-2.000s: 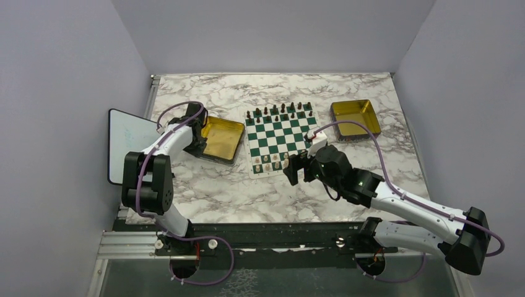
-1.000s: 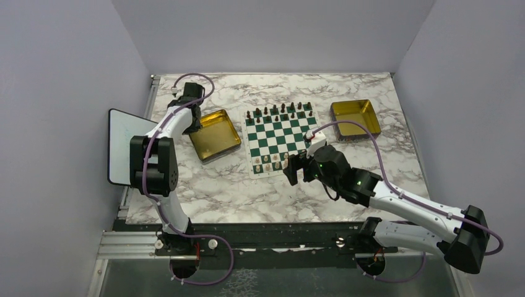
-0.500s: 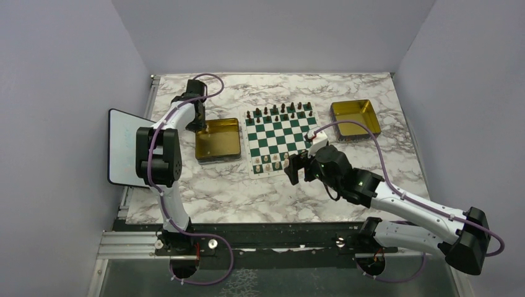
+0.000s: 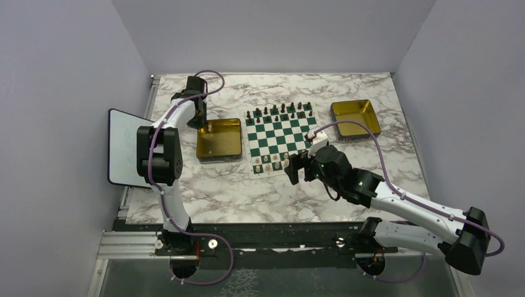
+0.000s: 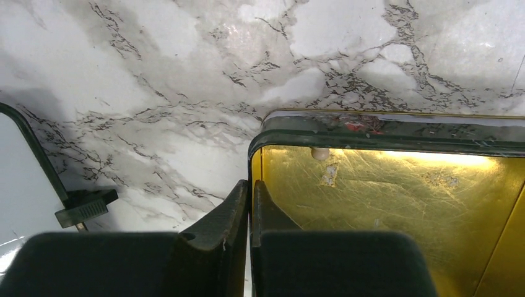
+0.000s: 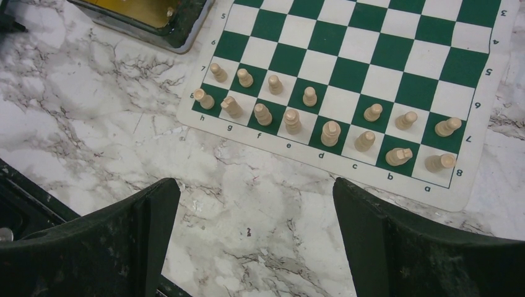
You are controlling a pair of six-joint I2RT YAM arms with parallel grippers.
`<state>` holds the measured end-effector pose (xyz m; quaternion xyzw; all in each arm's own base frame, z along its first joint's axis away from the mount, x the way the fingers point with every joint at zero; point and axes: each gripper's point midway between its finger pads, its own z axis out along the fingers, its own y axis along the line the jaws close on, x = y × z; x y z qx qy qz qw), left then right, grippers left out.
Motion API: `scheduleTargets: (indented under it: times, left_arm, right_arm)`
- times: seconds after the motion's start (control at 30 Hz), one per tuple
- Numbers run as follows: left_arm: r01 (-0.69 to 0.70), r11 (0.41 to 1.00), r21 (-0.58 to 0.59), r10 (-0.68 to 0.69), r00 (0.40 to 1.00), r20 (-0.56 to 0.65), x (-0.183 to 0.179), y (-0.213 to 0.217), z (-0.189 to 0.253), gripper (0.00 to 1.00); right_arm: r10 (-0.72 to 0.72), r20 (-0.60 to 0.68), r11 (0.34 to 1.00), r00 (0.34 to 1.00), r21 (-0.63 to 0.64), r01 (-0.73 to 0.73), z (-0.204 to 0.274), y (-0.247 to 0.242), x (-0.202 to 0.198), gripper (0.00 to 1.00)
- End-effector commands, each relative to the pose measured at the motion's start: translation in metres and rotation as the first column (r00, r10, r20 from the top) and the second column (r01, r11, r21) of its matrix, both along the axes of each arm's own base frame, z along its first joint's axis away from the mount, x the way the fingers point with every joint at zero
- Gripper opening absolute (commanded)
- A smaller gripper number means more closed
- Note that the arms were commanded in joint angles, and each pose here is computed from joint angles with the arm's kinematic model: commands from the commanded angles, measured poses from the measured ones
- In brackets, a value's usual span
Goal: Set up the chess pieces on the board
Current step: Adjust the storage box at the center of the board.
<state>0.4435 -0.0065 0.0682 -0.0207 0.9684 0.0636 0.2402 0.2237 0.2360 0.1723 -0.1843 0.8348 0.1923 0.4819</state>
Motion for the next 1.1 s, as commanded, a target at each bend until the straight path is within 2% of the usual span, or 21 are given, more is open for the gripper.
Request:
scheduleTargets:
  times: [0.0, 0.13, 0.33, 0.73, 0.8, 0.87, 1.07]
  left_arm:
    - [-0.076, 0.997, 0.011, 0.076, 0.997, -0.013, -0.001, 0.007, -0.002, 0.04]
    - [-0.124, 0.992, 0.037, 0.125, 0.992, -0.025, -0.011, 0.013, -0.007, 0.00]
    - [-0.155, 0.985, 0.078, 0.158, 0.987, -0.032, -0.024, 0.022, -0.007, 0.00]
    - [-0.187, 0.975, 0.120, 0.190, 0.982, -0.017, -0.025, 0.033, -0.003, 0.00]
    - [-0.189, 0.975, 0.113, 0.191, 0.981, -0.011, -0.022, 0.034, -0.001, 0.01]
    - [-0.184, 0.979, 0.090, 0.185, 0.983, -0.003, -0.018, 0.030, 0.002, 0.07]
    - [-0.141, 0.990, 0.015, 0.141, 0.990, 0.000, -0.008, 0.015, 0.004, 0.08]
  right_arm:
    - [-0.005, 0.020, 1.000, 1.000, 0.005, 0.005, 0.007, 0.002, 0.003, 1.00]
    - [-0.011, 0.018, 1.000, 1.000, 0.007, 0.011, 0.007, 0.000, 0.002, 1.00]
    - [-0.010, 0.025, 1.000, 1.000, 0.017, 0.010, 0.007, -0.003, 0.000, 1.00]
    - [-0.010, 0.021, 1.000, 1.000, 0.027, 0.009, 0.008, -0.004, -0.002, 1.00]
    - [-0.014, 0.024, 0.999, 1.000, 0.034, 0.013, 0.009, -0.005, -0.003, 1.00]
    - [-0.013, 0.022, 0.999, 1.000, 0.037, 0.012, 0.008, -0.004, -0.003, 1.00]
    - [-0.002, 0.020, 0.998, 1.000, 0.056, 0.001, 0.011, 0.001, -0.003, 1.00]
